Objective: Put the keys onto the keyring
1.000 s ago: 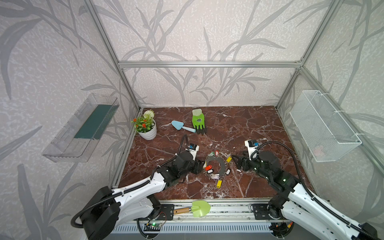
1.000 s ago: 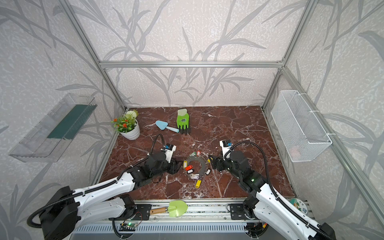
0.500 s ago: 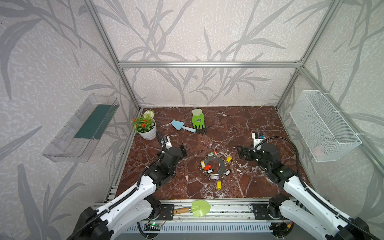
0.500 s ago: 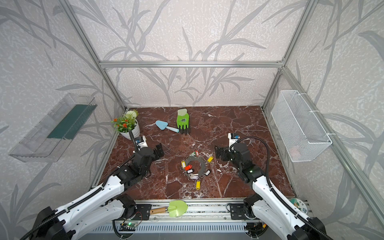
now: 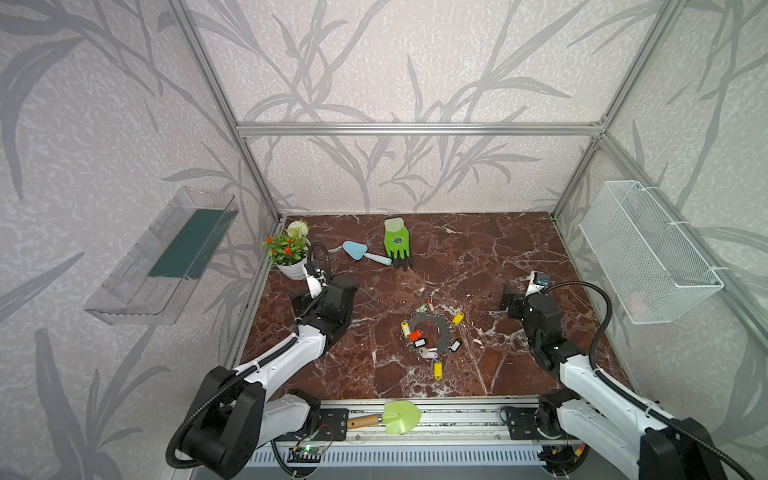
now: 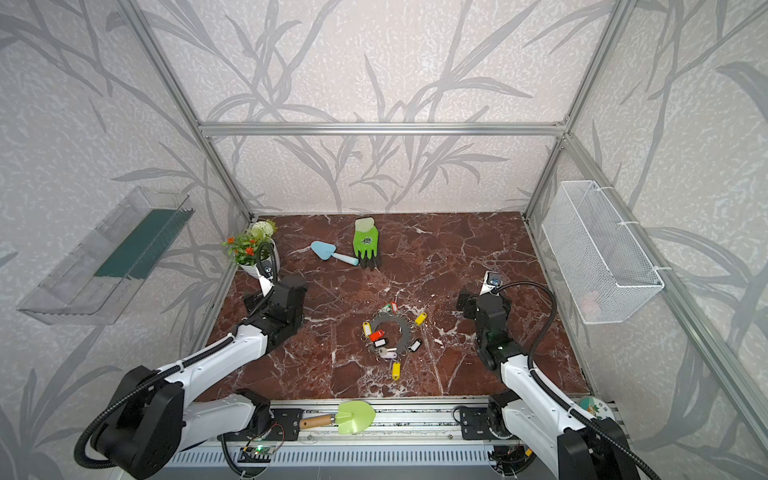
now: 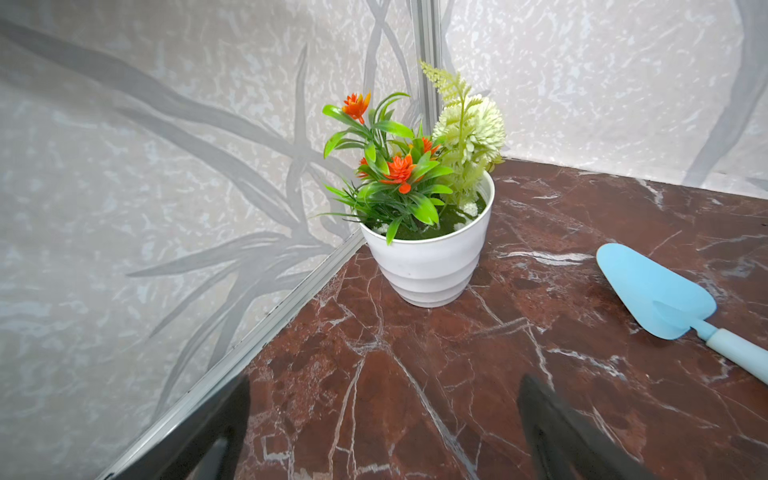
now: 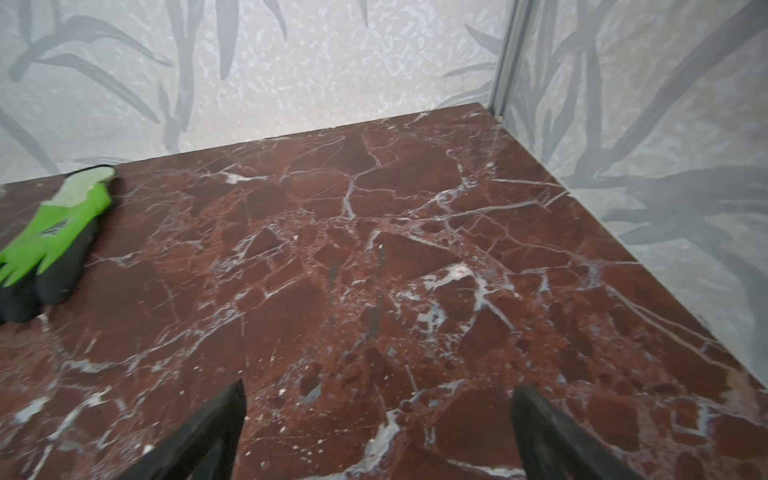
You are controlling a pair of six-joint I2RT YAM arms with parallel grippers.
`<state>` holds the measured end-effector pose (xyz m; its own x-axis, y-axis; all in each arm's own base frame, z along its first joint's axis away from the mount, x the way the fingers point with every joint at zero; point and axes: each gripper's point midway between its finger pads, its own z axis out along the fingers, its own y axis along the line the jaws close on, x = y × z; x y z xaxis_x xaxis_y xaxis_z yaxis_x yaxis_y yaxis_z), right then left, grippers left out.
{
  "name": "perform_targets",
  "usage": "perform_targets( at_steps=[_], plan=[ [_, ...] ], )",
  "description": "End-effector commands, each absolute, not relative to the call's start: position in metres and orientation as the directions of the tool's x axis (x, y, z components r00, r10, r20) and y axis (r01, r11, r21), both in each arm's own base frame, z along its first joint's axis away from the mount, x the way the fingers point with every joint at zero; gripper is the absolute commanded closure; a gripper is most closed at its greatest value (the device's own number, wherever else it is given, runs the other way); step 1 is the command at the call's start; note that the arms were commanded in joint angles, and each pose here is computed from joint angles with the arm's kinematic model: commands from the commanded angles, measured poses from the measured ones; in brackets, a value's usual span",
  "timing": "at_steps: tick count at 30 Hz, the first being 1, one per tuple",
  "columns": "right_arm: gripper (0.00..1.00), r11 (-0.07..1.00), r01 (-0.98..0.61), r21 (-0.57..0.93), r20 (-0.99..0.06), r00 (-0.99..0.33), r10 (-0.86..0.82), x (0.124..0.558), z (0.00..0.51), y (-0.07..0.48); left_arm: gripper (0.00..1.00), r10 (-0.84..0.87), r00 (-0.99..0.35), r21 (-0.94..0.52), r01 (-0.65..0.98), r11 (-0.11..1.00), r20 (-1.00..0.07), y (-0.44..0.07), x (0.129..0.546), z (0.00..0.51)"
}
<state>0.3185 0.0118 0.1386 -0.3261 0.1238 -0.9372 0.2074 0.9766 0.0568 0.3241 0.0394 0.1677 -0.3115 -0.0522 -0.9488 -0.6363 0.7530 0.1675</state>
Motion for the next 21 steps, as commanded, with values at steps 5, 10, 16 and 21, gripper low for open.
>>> perform_targets(
  at_steps=[5, 10, 16, 21],
  plan=[
    [0.01, 0.953, 0.29, -0.085, -0.955, -0.296, 0.005, 0.333, 0.127, -0.007, 0.01, 0.086, -0.313, 0.213, -0.399, 0.892, -0.946, 0.027, 0.366, 0.132],
    [0.01, 0.954, 0.273, -0.125, -0.967, -0.247, -0.056, 0.352, 0.132, -0.005, 0.01, 0.069, -0.314, 0.181, -0.344, 0.921, -0.947, 0.032, 0.379, 0.118],
    [0.01, 0.975, 0.147, -0.166, -0.938, -0.329, -0.11, 0.384, 0.112, 0.013, 0.01, -0.053, -0.297, 0.073, -0.4, 0.914, -0.953, 0.059, 0.384, 0.101],
    [0.01, 0.983, 0.114, -0.145, -0.954, -0.281, -0.108, 0.385, 0.1, 0.016, 0.01, -0.074, -0.341, 0.071, -0.395, 0.916, -0.937, 0.06, 0.384, 0.097]
  ],
)
